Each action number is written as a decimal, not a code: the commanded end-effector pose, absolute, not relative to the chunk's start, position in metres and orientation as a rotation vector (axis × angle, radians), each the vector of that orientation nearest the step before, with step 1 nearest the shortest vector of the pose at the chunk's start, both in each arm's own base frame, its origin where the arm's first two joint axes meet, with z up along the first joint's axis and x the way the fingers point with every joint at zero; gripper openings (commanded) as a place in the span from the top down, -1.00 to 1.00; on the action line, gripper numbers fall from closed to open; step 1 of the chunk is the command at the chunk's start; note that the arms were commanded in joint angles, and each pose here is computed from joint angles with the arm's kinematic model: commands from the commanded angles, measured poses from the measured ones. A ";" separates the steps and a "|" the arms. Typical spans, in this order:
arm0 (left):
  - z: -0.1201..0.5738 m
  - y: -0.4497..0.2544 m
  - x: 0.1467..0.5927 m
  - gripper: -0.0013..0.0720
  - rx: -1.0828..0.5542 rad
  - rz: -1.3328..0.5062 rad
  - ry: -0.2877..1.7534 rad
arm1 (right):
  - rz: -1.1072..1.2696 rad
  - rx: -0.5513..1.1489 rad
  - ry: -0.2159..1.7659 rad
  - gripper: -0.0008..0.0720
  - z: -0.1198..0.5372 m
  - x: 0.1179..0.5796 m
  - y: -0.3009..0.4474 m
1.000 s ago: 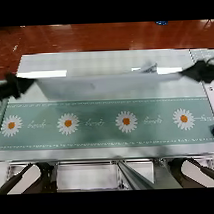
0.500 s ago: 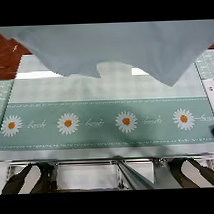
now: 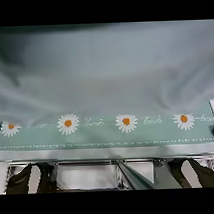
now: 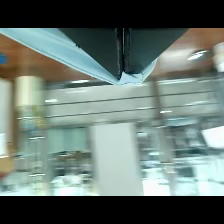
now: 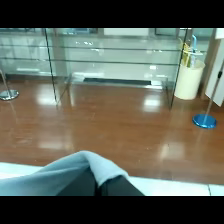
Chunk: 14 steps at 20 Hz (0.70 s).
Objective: Fold the shirts.
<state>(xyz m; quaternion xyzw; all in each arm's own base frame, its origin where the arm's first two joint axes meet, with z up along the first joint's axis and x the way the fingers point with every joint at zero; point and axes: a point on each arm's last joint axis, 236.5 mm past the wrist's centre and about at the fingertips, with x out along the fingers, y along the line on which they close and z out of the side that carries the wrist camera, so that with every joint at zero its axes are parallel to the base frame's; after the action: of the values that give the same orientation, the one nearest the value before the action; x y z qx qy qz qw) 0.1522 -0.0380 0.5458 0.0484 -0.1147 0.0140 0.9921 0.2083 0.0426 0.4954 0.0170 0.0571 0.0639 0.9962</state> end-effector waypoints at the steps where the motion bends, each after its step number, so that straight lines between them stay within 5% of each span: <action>1: 0.526 -0.025 0.135 0.93 0.117 0.124 -0.172 | 0.122 0.071 0.182 0.91 0.466 0.201 0.045; 14: 0.176 0.003 0.407 0.93 -0.510 -0.151 0.670 | 0.253 0.462 0.786 0.91 0.192 0.371 -0.010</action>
<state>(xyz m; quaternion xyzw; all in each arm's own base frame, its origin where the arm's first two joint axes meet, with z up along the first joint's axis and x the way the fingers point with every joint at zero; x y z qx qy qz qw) 0.3544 0.0145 0.2514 -0.1983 0.2637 -0.0535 0.9425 0.3324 0.0009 0.2493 0.1844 0.3409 0.1081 0.9155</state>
